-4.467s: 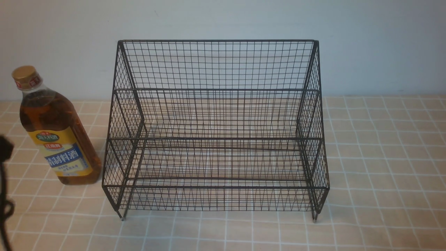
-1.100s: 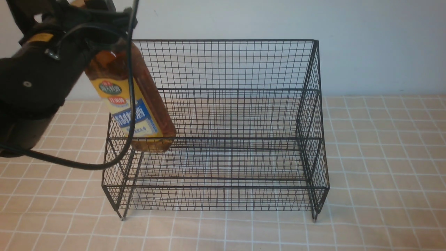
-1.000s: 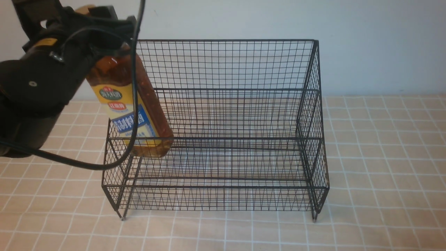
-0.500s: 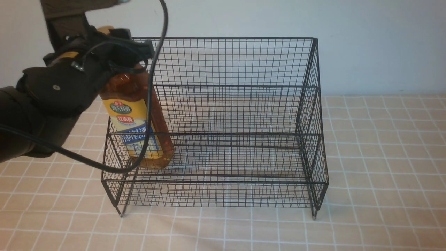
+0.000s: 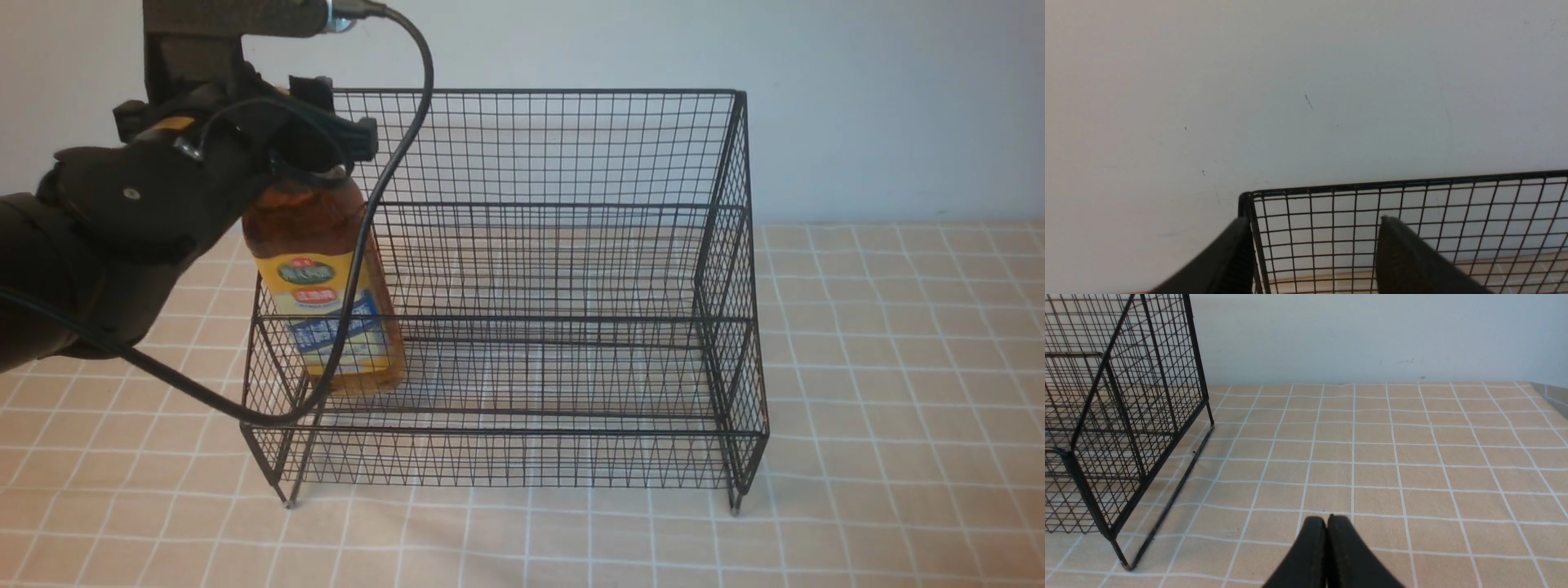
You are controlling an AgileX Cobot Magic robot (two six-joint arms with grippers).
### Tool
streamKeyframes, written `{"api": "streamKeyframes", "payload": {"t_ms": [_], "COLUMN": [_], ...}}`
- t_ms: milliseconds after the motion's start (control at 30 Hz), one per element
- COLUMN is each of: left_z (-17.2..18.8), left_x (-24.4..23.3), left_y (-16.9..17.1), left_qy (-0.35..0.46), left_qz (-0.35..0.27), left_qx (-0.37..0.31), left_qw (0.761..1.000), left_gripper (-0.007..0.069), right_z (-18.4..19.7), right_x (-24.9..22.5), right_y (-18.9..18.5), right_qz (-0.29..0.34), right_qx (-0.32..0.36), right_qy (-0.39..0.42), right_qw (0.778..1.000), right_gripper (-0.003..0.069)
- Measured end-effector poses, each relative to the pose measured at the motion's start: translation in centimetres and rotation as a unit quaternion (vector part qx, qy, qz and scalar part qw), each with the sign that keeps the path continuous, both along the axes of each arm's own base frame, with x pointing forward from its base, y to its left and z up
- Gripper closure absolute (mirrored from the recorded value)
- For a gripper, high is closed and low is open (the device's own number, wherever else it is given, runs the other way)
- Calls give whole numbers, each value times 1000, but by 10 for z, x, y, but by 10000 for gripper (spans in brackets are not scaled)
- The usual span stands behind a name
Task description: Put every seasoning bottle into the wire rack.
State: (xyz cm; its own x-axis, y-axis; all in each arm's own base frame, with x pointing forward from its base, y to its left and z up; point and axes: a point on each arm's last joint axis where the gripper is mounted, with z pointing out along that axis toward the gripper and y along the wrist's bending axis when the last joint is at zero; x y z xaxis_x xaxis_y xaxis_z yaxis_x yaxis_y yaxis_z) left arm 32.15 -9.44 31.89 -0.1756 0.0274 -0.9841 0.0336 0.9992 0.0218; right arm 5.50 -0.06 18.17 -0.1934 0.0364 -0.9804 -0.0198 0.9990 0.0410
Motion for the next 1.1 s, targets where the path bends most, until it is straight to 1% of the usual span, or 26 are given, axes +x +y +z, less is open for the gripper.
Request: {"api": "streamKeyframes", "payload": {"t_ms": [33,100,167,200,233,300,400,433,500,600,667,700,733,767,800,833,867,900,933,967,1000,1033,1100], "left_z": [1,2,4,7,10,16,38,39,57,71,80,85,84,91,91,98,99,100,105,105,107,109,110], "left_x": [-1,-3,-6,-8,-11,-16,-31,-32,-48,-64,-77,-83,-83,-94,-95,-105,-106,-107,-113,-113,-116,-118,-119], "left_y": [0,1,1,2,3,6,12,13,20,27,32,34,34,38,38,40,41,41,42,42,43,43,40], "left_qy": [6,14,18,18,17,11,-14,-15,-37,-46,-47,-54,-53,-65,-65,-78,-82,-83,-93,-94,-99,-101,-104], "left_qz": [-1,-4,-9,7,-10,-10,-8,-7,0,9,12,12,12,10,9,-18,0,-1,-5,-5,-7,-11,-27], "left_qx": [0,4,15,22,27,36,40,39,24,-21,-55,-53,-54,-50,-49,-53,-52,-53,-56,-56,-60,-68,-98], "left_qw": [1000,1000,1000,1000,999,999,999,999,999,999,997,997,997,997,997,995,995,995,994,994,993,992,989], "left_gripper": [200,183,177,176,176,176,176,176,176,193,238,260,267,330,338,413,440,448,530,539,587,607,625], "right_z": [0,0,0,0,0,0,0,0,0,0,0,0,0,0,0,0,0,0,0,0,0,0,0], "right_x": [0,0,0,0,0,0,0,0,0,0,0,0,0,0,0,0,0,0,0,0,0,0,0], "right_y": [0,0,0,0,0,0,0,0,0,0,0,0,0,0,0,0,0,0,0,0,0,0,0], "right_qz": [0,0,0,0,0,0,0,0,0,0,0,0,0,0,0,0,0,0,0,0,0,0,0], "right_qx": [0,0,0,0,0,0,0,0,0,0,0,0,0,0,0,0,0,0,0,0,0,0,0], "right_qy": [0,0,0,0,0,0,0,0,0,0,0,0,0,0,0,0,0,0,0,0,0,0,0], "right_qw": [1000,1000,1000,1000,1000,1000,1000,1000,1000,1000,1000,1000,1000,1000,1000,1000,1000,1000,1000,1000,1000,1000,1000], "right_gripper": [673,673,673,673,673,673,673,673,673,673,673,673,673,673,673,673,673,673,673,673,673,673,673]}}
